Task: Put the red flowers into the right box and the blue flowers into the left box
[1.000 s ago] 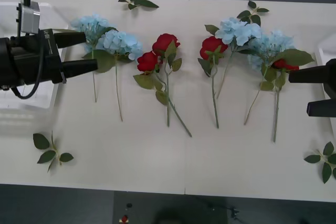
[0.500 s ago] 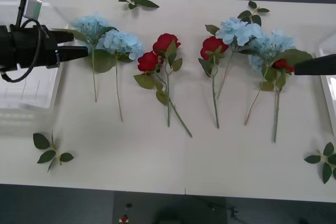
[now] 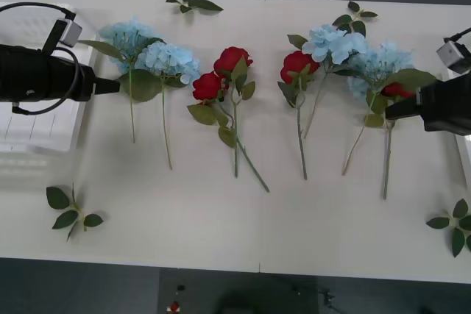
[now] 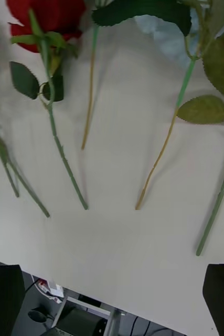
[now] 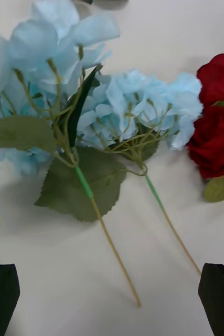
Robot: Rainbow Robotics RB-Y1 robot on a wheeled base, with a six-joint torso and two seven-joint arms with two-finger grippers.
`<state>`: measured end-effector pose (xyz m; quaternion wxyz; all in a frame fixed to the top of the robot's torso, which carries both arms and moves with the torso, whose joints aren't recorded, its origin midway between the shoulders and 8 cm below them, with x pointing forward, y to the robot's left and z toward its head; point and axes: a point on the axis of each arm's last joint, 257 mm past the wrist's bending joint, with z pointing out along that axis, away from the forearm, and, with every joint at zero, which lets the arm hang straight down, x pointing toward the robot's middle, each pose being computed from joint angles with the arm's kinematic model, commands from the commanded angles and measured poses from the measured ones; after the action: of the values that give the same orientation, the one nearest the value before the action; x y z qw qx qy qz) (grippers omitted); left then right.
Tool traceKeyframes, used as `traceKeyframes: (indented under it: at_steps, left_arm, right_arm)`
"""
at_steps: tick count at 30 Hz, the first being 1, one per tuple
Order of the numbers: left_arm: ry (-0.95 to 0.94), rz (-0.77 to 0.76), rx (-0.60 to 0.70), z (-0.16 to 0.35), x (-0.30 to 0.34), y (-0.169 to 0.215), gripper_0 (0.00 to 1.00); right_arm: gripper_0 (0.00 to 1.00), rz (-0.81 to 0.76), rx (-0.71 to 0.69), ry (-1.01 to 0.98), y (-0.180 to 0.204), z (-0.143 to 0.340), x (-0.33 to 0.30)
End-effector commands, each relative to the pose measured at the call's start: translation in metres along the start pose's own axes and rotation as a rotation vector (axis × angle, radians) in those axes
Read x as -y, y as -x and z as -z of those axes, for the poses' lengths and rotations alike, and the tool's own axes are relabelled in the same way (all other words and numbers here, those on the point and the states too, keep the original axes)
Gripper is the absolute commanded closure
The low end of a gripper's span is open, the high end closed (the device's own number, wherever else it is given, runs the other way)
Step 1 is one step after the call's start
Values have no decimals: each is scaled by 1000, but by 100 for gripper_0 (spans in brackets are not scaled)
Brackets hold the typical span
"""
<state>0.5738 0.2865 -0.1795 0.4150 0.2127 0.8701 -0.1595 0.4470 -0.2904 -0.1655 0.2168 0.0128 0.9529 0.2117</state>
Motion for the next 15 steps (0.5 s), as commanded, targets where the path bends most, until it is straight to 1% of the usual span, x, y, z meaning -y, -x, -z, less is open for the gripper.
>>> traceKeyframes:
  at_steps: [1, 4, 7, 9, 11, 15]
  left_arm:
    - [77, 34, 36, -2, -12, 22, 0]
    - [149, -5, 44, -13, -22, 25, 0]
    - [197, -24, 54, -24, -29, 29, 0]
    - [227, -29, 62, -36, -33, 30, 0]
    - [246, -32, 72, -45, -34, 32, 0]
    - [269, -43, 77, -57, -33, 36, 0]
  right_arm:
    - [0, -121, 39, -51, 48, -13, 6]
    - [0, -204, 55, -118, 76, -38, 23]
    - [0, -243, 93, -161, 98, -52, 36]
    - [0, -263, 116, -217, 109, -61, 56]
    - [0, -263, 137, -264, 117, -65, 70]
    - [0, -257, 157, -352, 122, -67, 98]
